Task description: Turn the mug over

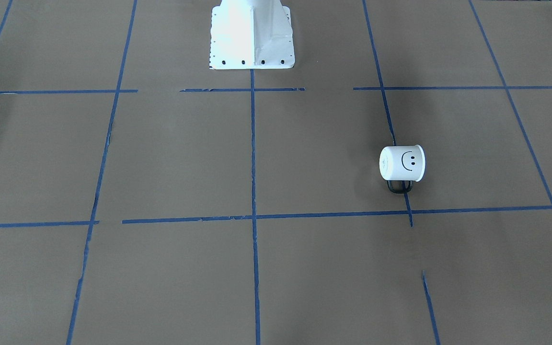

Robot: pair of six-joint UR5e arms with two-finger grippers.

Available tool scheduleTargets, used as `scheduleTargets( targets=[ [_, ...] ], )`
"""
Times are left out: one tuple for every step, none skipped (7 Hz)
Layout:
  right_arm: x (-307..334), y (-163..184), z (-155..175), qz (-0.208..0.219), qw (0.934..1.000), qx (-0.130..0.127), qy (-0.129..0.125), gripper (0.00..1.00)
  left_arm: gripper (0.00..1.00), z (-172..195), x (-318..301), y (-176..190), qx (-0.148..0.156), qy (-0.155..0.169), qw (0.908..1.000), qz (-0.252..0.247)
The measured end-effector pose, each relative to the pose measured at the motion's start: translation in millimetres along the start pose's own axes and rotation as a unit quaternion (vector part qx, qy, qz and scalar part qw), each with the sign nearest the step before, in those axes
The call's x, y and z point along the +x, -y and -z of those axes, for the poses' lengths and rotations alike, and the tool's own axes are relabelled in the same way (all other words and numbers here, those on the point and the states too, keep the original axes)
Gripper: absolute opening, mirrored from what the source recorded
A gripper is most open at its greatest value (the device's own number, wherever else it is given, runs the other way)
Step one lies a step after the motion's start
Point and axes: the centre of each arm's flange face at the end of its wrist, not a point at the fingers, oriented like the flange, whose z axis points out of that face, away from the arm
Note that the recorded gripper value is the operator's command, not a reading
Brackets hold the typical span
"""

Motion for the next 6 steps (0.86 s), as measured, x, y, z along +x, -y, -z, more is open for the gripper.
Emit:
scheduleTargets(
  targets=[
    [0.0, 0.0, 0.1, 0.000, 1.0000, 0.000, 0.000, 1.00, 1.00, -14.6, 8.6, 7.4, 0.014, -0.011, 0.9997, 0.017],
    [-0.2, 0.1, 0.2, 0.000, 1.0000, 0.000, 0.000, 1.00, 1.00, -35.8, 25.9, 14.6, 0.022, -0.022, 0.9989, 0.035],
    [-0.3, 0.1, 0.4, 0.000, 1.0000, 0.000, 0.000, 1.00, 1.00, -56.6, 44.4, 18.8, 0.029, -0.038, 0.9973, 0.056],
    [-0.3, 0.1, 0.4, 0.000, 1.0000, 0.000, 0.000, 1.00, 0.96, -74.3, 60.7, 19.9, 0.035, -0.056, 0.9947, 0.079],
    [-0.3, 0.1, 0.4, 0.000, 1.0000, 0.000, 0.000, 1.00, 0.96, -91.7, 72.7, 17.5, 0.042, -0.076, 0.9913, 0.098],
    [-0.1, 0.0, 0.1, 0.000, 1.0000, 0.000, 0.000, 1.00, 0.90, -106.8, 82.4, 13.7, 0.052, -0.101, 0.9877, 0.107]
  ],
)
